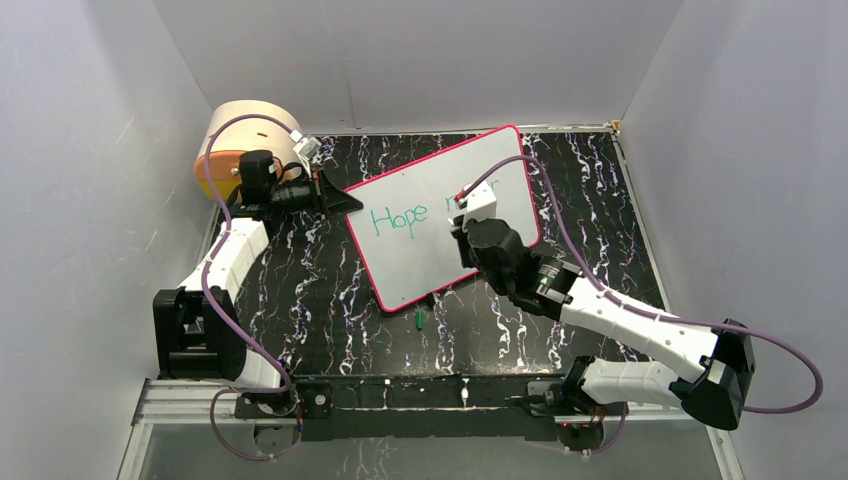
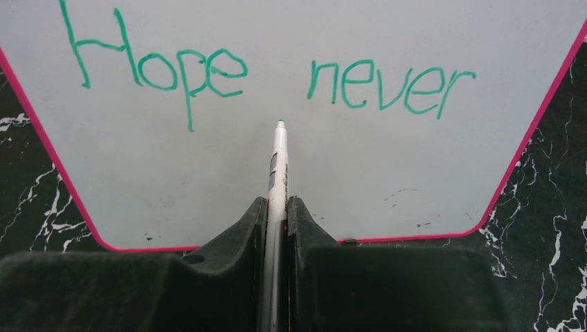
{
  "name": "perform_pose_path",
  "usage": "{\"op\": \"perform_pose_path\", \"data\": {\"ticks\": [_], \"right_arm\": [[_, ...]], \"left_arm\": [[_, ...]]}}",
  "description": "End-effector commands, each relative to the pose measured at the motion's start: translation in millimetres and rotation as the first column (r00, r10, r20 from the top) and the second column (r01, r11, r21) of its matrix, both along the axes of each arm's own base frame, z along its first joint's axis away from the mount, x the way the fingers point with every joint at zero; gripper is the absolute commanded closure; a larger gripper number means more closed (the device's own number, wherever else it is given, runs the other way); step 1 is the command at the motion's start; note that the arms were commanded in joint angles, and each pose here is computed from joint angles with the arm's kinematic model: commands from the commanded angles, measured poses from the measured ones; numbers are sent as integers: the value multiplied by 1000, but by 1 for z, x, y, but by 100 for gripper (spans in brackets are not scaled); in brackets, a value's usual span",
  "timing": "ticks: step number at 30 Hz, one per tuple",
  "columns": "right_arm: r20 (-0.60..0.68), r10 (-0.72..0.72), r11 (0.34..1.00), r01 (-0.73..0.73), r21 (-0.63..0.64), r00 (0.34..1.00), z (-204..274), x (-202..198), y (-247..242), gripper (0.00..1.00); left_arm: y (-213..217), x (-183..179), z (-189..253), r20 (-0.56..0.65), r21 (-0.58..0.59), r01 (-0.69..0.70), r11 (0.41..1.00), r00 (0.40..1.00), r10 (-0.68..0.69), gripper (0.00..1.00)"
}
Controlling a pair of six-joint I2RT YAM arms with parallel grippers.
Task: Write a sentence on the whiteboard
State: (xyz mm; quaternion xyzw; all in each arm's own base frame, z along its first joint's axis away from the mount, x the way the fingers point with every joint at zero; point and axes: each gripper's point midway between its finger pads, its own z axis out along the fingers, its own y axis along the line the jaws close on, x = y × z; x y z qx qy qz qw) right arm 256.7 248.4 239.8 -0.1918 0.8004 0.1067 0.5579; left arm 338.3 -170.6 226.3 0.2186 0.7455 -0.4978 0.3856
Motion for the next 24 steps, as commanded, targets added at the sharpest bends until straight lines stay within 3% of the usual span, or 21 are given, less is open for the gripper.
{"op": "perform_pose_path", "data": {"ticks": [1, 12, 24], "right_arm": [[17, -32, 999, 31, 33, 999, 2, -7, 9, 100], [7, 35, 999, -35, -1, 999, -18, -33, 50, 100], [10, 26, 999, -26, -19, 1000, -30, -30, 69, 100]], "left_arm": [[1, 3, -47, -47, 140, -63, 988, 996, 71, 100], [2, 4, -47, -43, 147, -73, 987, 996, 80, 100], [1, 3, -47, -42, 146, -70, 987, 996, 77, 100]]}}
